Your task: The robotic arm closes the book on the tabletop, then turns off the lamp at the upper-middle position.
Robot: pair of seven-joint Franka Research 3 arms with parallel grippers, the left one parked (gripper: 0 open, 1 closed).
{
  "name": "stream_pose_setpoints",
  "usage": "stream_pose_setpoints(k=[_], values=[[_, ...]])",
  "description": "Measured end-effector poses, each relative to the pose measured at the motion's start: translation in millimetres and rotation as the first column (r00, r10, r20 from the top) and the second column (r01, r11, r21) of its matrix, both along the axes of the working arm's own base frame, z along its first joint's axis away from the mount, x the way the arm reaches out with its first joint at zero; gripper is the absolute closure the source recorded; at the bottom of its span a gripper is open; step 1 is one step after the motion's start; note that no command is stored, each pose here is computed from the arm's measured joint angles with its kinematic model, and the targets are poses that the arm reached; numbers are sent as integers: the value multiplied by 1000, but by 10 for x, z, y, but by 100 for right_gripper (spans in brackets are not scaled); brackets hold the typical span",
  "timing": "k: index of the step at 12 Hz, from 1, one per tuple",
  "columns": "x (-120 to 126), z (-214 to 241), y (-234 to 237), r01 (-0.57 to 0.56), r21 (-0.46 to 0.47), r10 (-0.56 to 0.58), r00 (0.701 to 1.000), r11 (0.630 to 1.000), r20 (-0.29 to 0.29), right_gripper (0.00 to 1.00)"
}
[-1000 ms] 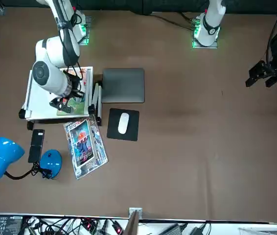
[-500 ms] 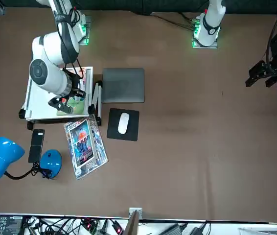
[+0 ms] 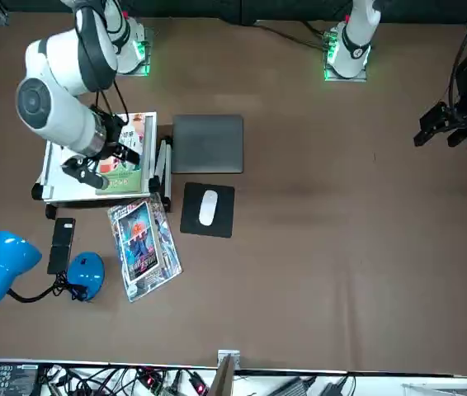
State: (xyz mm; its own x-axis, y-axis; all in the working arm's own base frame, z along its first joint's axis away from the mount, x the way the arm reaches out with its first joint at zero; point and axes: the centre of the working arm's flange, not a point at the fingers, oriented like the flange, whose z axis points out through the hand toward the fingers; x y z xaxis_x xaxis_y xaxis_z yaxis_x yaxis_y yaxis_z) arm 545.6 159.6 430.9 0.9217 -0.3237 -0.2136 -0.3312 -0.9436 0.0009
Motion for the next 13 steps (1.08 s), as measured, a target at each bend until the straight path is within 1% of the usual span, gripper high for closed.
stream_pose_setpoints(k=[2, 4, 6, 8, 9, 11, 13], values=[[76, 109, -111, 9, -15, -9, 1000, 1000, 30, 0], [156, 171, -225, 9, -51, -6, 998, 999, 69, 0], [230, 178, -285, 11, -74, -3, 994, 997, 109, 0], [280, 162, -308, 5, -102, 9, 991, 995, 137, 0], [317, 163, -336, -11, -146, 34, 987, 989, 160, 0], [374, 206, -344, -21, -181, 54, 982, 983, 179, 0], [462, 314, -360, -15, -191, 55, 977, 981, 207, 0]])
